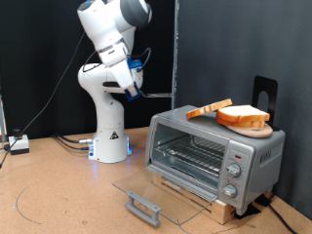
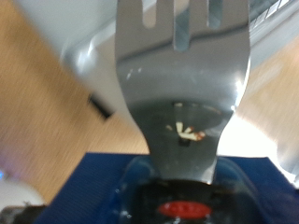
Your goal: Make a piece of toast with the oven
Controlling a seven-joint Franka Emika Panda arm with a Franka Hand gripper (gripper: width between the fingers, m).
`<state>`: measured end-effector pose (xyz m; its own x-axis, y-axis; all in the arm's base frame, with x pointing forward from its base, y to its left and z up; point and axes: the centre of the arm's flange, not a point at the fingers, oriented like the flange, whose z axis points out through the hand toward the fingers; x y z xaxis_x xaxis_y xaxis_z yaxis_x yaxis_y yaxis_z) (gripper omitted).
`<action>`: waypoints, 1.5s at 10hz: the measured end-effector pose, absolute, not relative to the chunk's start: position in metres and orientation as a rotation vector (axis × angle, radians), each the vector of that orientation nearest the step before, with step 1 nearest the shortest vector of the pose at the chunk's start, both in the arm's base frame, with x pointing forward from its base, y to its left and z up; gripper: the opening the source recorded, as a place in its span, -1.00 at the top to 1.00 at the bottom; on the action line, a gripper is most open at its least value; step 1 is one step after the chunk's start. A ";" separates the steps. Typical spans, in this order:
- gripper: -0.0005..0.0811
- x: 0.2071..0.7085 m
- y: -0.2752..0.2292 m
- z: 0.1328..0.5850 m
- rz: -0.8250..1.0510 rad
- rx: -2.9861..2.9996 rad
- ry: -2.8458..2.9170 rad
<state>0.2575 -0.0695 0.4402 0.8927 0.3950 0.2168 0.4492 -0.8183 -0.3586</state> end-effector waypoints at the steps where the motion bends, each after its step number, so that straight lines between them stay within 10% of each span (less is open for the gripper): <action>1: -0.16 0.254 -0.083 0.435 -0.141 -2.673 -0.597; 15: -0.16 0.262 0.025 0.416 0.105 -2.817 -0.543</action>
<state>0.2619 0.0249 0.4156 0.9272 0.3741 -0.0199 0.3545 -0.8932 -0.2766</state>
